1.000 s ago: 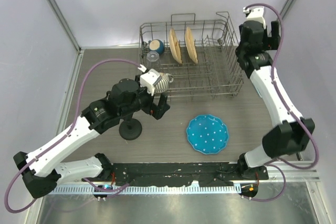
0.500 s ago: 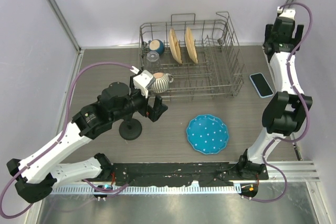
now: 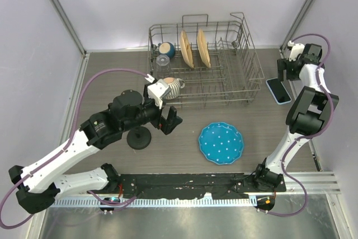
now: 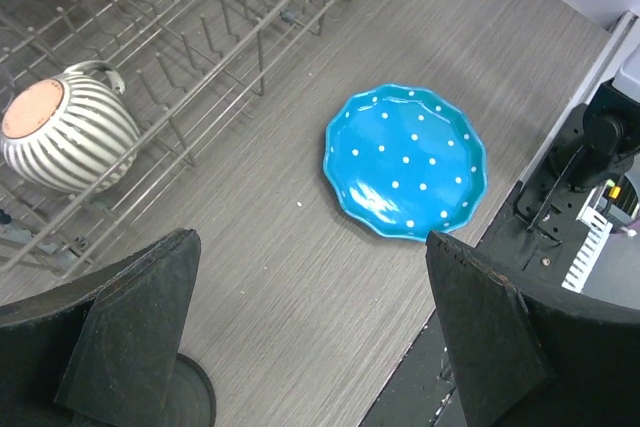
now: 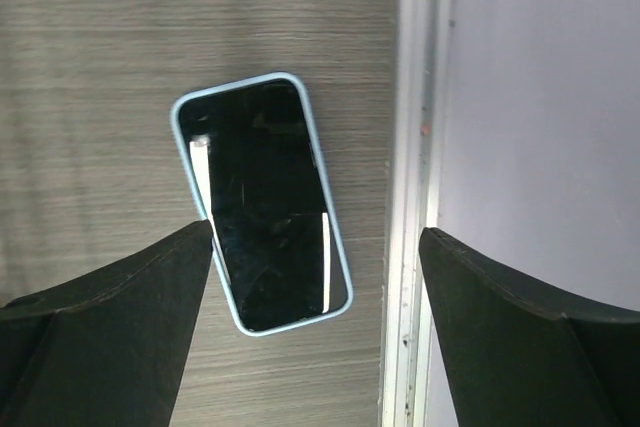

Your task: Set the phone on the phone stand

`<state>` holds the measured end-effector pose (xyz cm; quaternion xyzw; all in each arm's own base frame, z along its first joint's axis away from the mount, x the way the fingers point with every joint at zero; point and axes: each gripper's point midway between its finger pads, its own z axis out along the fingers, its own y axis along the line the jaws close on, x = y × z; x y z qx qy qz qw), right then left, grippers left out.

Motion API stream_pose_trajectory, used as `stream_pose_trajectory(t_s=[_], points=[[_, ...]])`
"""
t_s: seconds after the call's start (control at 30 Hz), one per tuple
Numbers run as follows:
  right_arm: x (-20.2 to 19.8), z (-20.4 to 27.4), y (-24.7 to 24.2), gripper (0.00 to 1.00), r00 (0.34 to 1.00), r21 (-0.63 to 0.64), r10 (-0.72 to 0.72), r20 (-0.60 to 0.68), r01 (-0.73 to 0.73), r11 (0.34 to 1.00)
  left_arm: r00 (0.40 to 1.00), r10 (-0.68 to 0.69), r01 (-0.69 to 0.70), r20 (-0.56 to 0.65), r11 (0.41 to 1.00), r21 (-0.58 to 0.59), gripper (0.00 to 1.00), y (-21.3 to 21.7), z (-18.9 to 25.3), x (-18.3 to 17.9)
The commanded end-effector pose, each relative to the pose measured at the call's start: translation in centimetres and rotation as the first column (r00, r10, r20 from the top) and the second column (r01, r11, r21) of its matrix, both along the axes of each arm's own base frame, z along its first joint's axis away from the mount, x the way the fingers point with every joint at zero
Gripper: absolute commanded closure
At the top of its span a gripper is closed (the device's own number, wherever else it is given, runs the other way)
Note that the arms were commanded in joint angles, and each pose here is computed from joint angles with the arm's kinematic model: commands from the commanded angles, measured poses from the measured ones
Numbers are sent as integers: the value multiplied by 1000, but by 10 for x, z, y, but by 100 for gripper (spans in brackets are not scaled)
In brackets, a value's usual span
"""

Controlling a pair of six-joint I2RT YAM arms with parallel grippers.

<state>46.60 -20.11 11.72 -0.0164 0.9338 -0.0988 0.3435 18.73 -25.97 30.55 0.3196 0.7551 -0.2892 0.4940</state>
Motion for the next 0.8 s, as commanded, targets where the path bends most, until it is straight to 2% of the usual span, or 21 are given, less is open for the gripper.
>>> stream_pose_trajectory(t_s=[0.0,0.13,0.2,0.3,0.37,0.47,0.6,0.67,0.77], points=[[3,11,25,7,978,41,207,32,-208,977,999,-30,30,17,1000,-5,0,-9,2,0],[7,15,26,6,972,36,231,37,-233,972,999,-45,45,13,999,-5,0,-11,1,-3],[9,14,21,7,982,44,184,34,-186,982,998,-60,60,14,998,-4,0,-13,1,-6],[10,4,7,9,999,53,49,17,-50,997,997,-75,75,19,997,0,0,-15,2,-11],[15,5,-4,9,988,113,-146,44,141,984,996,-82,82,20,997,0,0,-16,2,-12],[24,6,-14,9,953,219,-295,70,274,937,997,-81,81,21,997,1,0,-16,2,-13],[38,3,-11,9,928,327,-372,24,345,880,996,-89,89,18,996,-1,0,-17,2,-14],[40,-8,-16,9,889,350,-457,-3,429,833,996,-91,91,13,996,1,0,-17,1,-15],[42,-20,-17,9,831,407,-555,36,495,768,996,-94,94,10,996,1,0,-18,0,-15]])
